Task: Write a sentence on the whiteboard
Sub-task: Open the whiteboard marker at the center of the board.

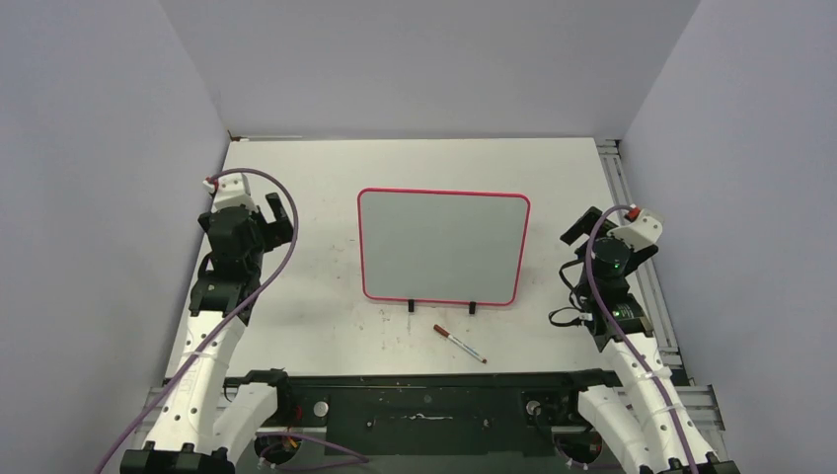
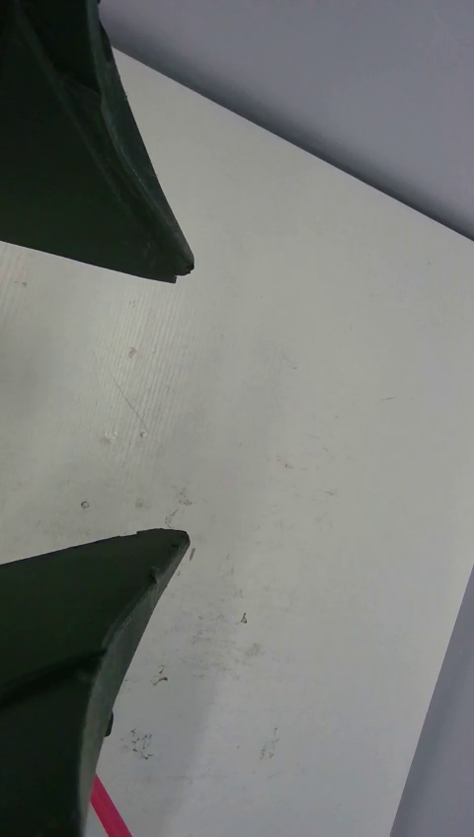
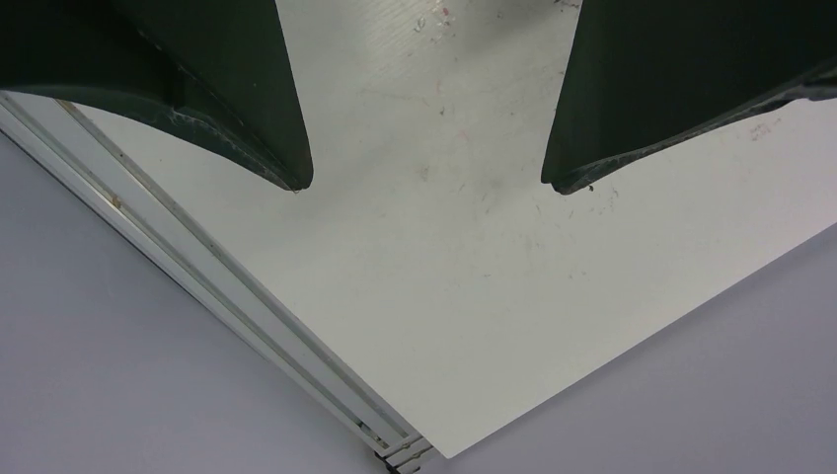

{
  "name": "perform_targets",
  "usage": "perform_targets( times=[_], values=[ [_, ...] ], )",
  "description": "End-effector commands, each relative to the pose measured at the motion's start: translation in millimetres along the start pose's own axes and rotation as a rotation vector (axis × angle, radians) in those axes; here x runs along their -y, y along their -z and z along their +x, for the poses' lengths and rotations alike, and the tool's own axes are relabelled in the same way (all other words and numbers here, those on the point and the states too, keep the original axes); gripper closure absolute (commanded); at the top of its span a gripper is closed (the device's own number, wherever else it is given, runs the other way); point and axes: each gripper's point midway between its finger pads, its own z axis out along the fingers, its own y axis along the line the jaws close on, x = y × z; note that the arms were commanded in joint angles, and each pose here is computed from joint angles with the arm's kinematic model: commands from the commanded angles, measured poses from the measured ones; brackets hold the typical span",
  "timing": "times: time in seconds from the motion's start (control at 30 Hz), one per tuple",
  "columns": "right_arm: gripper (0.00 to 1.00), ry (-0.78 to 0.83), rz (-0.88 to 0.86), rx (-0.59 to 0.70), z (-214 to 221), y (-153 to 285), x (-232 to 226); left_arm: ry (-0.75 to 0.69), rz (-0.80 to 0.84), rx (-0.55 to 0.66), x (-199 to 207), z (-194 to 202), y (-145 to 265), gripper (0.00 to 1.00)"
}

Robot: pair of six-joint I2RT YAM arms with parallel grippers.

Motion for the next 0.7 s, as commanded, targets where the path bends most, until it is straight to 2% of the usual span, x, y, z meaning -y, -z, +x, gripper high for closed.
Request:
perform_targets(
  times=[0.0,0.23,0.43,0.67],
  values=[
    [0.1,-0.057,-0.019,0.074,-29.7,-0.3,-10.0,0.036,0.002,0.068,3.2,-27.5,0.1,0.04],
    [0.1,-0.059,-0.082,0.054,-28.0,4.5,-19.6,0.007,0.052,0.048,13.2,-22.1,1.1,0.04],
    [0.1,-0.026,-0.254,-0.092,-0.9,16.9,-46.9,-0.183,0.33,0.025,75.3,0.3,21.6,0.04],
    [0.07,-0.01,-0.485,-0.272,35.4,60.5,-81.3,-0.326,0.82,-0.009,164.5,27.3,77.4,0.04]
  ],
)
